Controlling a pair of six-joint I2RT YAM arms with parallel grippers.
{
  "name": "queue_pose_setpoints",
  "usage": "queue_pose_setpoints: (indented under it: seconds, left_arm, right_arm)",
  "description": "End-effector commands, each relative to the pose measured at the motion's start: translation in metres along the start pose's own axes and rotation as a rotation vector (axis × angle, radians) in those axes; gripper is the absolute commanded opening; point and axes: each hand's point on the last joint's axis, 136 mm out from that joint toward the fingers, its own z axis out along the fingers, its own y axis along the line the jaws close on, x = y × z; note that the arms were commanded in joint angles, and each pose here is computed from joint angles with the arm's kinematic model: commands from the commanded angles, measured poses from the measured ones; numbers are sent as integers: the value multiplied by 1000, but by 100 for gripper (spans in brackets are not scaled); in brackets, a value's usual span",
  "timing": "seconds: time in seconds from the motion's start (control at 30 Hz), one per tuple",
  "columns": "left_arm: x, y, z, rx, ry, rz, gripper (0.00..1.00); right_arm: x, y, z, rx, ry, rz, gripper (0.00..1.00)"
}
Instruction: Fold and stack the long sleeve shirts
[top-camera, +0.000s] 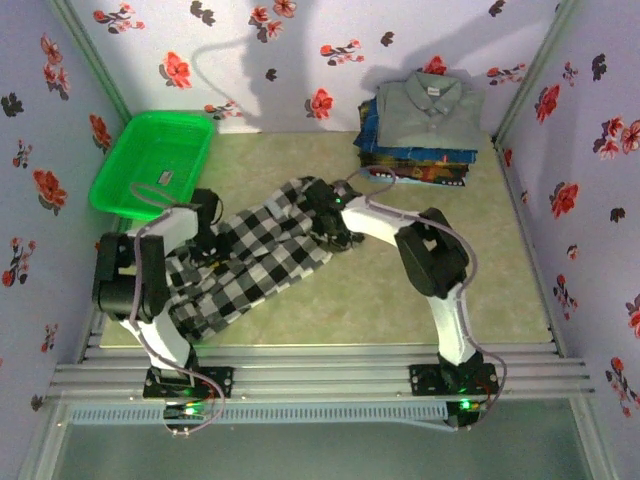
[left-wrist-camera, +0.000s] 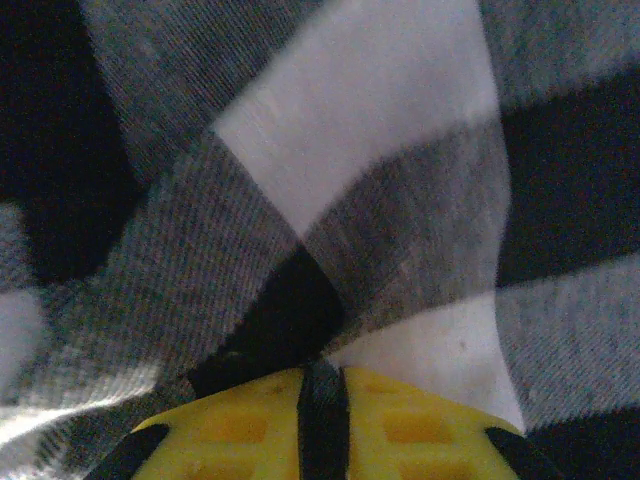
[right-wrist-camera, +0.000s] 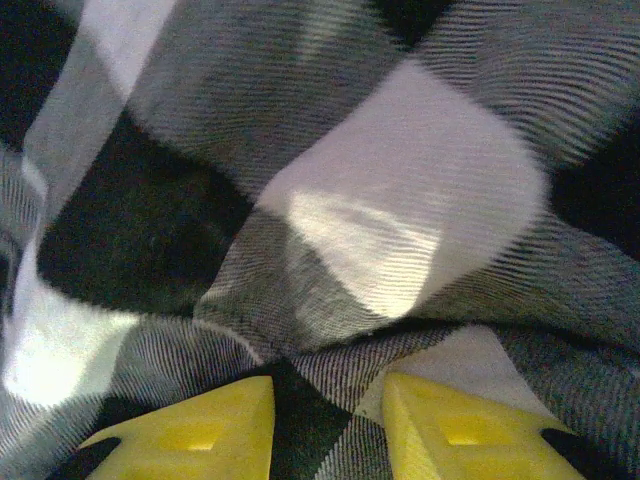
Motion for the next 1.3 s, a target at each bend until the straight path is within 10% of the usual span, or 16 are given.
queue_pose_setpoints:
  seconds: [0.0, 0.2, 0.37, 0.6, 0.93, 1.27]
  left_arm:
    - [27, -7, 1, 105, 67, -109, 22]
    - [42, -51, -15, 329, 88, -193, 29]
    - [27, -85, -84, 534, -32, -163, 47]
    - [18, -22, -111, 251, -154, -210, 58]
    - [30, 22, -36, 16, -82, -224, 55]
    - [55, -19, 11, 137, 18, -208, 50]
  right_arm:
    - [-40, 16, 36, -12, -74, 114, 36]
    - [-135, 135, 46, -559, -110, 246, 48]
    - [-160, 177, -31, -763, -78, 116, 61]
    - [-75, 124, -108, -562, -26, -137, 72]
    - [112, 85, -59, -457, 277, -151, 57]
    - [99, 50, 9, -264, 214, -20, 50]
